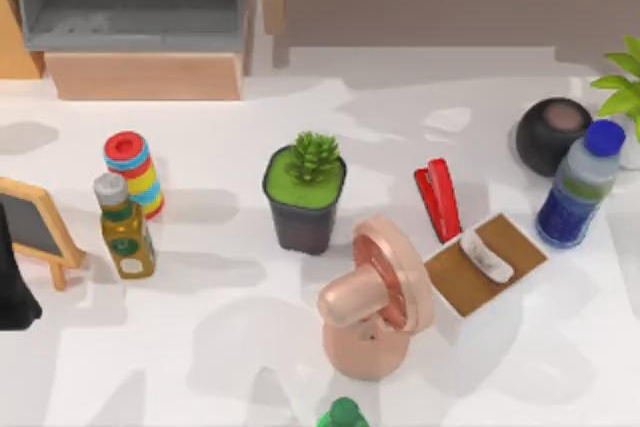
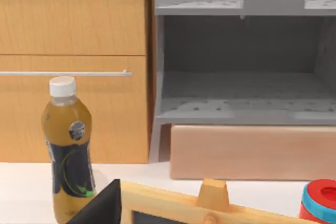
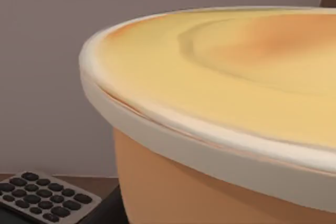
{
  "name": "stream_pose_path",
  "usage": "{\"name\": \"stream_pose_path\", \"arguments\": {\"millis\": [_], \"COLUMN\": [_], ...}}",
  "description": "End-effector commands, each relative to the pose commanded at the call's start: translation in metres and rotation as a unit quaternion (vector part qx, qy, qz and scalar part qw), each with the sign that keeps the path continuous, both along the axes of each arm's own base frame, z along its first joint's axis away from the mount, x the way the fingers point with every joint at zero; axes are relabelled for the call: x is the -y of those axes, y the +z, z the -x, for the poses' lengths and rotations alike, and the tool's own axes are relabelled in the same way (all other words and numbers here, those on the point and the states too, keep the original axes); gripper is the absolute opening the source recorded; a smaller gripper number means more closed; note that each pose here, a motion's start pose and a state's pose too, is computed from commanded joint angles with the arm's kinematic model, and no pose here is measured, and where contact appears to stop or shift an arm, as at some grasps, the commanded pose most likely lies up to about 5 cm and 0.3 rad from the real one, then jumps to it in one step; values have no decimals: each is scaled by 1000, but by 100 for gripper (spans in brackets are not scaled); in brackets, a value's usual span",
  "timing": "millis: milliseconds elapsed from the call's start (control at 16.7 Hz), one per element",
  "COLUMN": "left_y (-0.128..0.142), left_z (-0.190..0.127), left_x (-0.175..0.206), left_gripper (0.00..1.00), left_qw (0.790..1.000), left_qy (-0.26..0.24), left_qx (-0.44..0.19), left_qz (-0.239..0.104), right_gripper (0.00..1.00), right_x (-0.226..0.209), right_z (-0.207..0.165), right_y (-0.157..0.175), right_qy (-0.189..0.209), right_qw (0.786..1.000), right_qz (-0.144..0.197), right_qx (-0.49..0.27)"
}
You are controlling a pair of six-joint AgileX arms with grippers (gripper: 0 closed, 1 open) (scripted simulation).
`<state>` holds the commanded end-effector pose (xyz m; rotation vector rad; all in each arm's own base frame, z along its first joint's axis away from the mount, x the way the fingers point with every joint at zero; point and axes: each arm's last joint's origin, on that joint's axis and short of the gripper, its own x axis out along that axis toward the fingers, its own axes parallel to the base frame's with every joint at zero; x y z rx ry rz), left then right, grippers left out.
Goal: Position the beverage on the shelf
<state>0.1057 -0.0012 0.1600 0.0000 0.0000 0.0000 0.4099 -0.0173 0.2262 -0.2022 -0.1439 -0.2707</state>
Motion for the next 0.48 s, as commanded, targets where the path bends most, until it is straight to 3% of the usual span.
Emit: {"name": "stream_pose_path", "arguments": {"millis": [480], "left_y": [0], "left_z": [0], "left_x": [0], "left_gripper": [100], "left_qw": [1000], "left_qy": [0], "left_qx": [0], "left_qz": [0], "right_gripper": [0], "right_x": [-165], "right_z": [-16], "right_y": [24], "right_qy": [89], "right_qw": [992], "right_qz": [-63], "right_qx": [-59]}}
